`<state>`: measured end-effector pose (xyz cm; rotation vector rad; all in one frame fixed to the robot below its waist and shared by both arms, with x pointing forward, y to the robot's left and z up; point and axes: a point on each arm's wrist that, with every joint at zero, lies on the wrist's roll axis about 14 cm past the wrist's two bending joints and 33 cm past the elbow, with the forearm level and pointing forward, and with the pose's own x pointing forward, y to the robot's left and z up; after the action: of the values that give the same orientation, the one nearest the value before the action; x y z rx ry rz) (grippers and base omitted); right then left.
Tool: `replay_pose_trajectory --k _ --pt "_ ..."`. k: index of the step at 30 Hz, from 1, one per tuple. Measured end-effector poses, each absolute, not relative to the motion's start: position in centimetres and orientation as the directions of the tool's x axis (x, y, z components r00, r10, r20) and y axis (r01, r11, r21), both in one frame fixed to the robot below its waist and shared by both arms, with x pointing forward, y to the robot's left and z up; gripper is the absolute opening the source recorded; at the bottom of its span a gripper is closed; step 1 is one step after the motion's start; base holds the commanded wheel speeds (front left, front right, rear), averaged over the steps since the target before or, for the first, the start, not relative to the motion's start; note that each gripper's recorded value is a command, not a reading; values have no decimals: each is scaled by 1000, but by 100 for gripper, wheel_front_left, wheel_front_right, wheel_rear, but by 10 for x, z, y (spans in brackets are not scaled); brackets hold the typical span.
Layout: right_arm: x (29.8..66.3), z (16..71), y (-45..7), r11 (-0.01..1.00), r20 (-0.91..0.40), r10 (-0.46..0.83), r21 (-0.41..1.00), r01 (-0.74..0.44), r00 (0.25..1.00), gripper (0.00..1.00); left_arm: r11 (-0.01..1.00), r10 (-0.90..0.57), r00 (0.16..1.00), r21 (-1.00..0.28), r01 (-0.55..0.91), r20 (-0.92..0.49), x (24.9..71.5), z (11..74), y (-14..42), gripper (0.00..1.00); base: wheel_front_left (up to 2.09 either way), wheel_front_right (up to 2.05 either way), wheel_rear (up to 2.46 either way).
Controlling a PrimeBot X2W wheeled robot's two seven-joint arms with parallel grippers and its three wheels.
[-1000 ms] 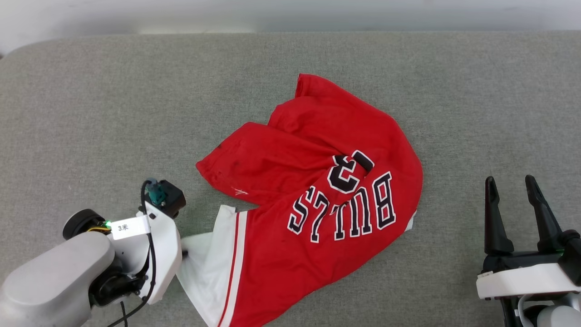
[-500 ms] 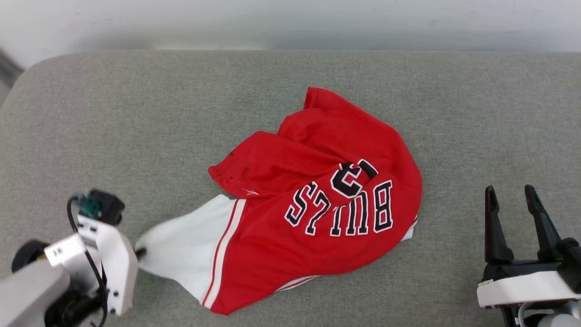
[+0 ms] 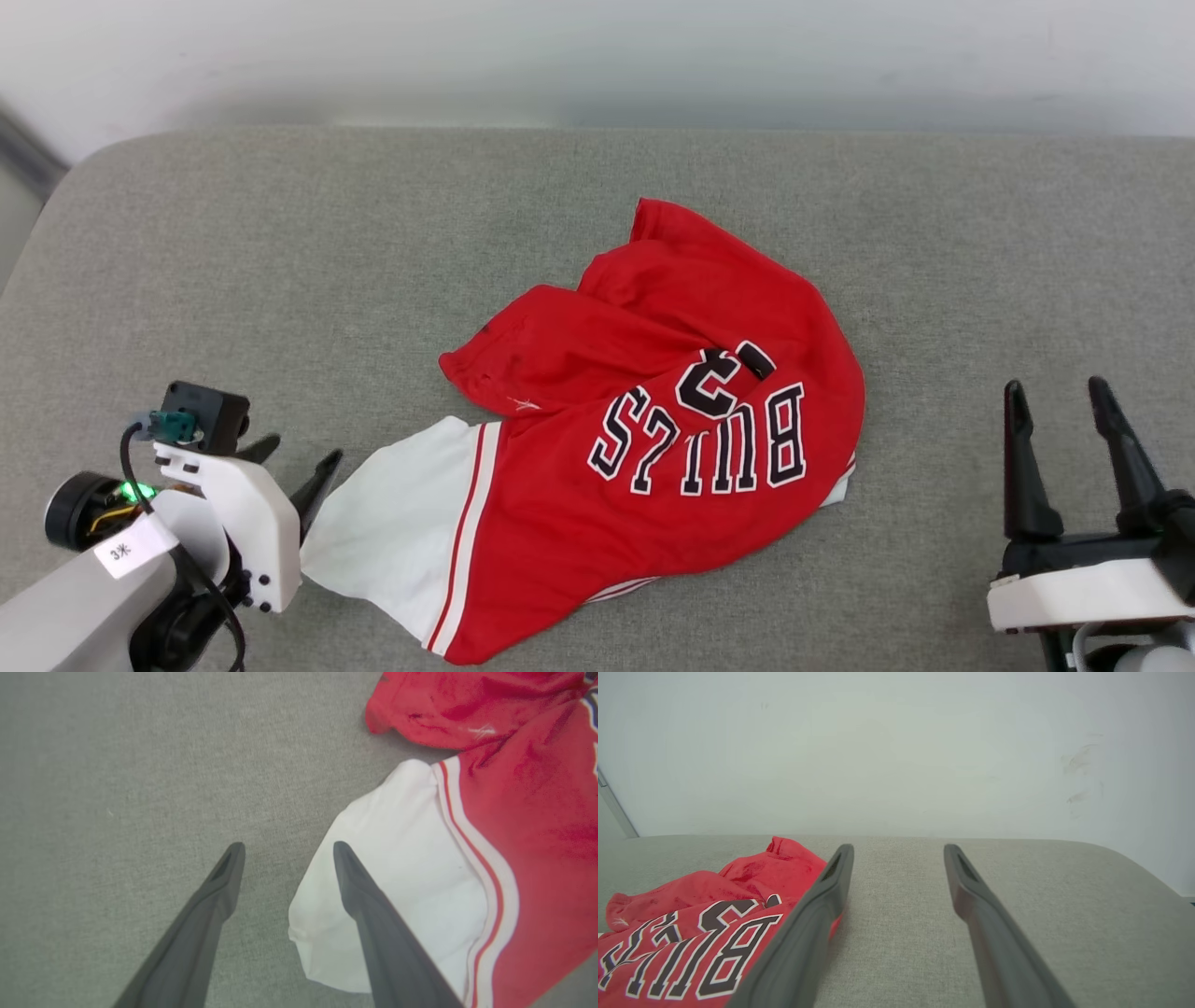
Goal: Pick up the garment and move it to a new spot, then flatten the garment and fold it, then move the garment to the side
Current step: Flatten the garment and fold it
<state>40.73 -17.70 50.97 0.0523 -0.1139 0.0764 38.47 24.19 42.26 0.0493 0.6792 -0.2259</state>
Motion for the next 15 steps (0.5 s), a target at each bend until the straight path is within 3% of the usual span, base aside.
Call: replay_pose_trajectory --k 6,11,15 --pt "416 561 -180 997 262 76 -47 -66 962 100 979 -165 932 62 194 -322 413 479 233 100 0 0 0" --pt "428 606 -172 982 379 150 -164 -93 913 100 990 -94 981 86 110 -170 418 500 233 100 0 0 0" --pt "441 617 -159 954 386 252 -251 -162 887 100 994 -26 999 102 29 -28 422 530 230 100 0 0 0"
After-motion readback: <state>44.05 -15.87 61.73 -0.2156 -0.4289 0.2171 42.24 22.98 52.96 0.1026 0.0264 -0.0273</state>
